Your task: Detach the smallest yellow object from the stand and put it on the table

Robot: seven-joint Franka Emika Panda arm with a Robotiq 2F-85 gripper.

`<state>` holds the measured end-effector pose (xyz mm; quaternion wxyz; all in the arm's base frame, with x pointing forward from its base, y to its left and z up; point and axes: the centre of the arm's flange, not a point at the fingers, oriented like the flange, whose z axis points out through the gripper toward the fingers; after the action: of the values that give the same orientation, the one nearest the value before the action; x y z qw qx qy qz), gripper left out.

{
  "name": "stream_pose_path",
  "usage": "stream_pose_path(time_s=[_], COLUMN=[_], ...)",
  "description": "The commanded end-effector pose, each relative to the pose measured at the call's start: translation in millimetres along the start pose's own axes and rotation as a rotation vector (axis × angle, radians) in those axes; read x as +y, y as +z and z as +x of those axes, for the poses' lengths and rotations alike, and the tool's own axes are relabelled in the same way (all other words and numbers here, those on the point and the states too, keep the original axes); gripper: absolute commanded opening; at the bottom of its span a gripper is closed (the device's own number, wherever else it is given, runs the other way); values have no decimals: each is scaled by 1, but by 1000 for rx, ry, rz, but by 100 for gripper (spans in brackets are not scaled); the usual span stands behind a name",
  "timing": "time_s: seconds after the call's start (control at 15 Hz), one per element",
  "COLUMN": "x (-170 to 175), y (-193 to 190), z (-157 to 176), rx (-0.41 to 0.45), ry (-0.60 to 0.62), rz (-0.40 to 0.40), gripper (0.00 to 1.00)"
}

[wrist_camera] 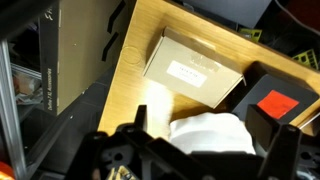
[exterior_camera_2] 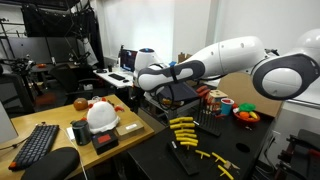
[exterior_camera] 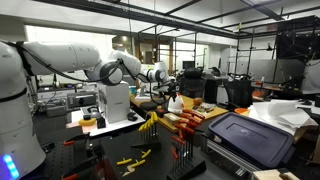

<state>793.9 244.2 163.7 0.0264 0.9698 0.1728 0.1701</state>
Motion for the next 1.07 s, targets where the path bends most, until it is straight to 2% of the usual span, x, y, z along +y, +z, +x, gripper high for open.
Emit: stream_pose_path(time_s=[0.0,0.47,0.67,0.8,1.0], x=[15,55,70,79,89], y=[-38,-43,-43,-42,-41], z=[-63,-61,-63,-66,-73], rx=[70,54,34,-18,-129], ry=[157,414,489,512,511], rz=[-35,-60,-49,-13,102], gripper=[100,100,100,100,100])
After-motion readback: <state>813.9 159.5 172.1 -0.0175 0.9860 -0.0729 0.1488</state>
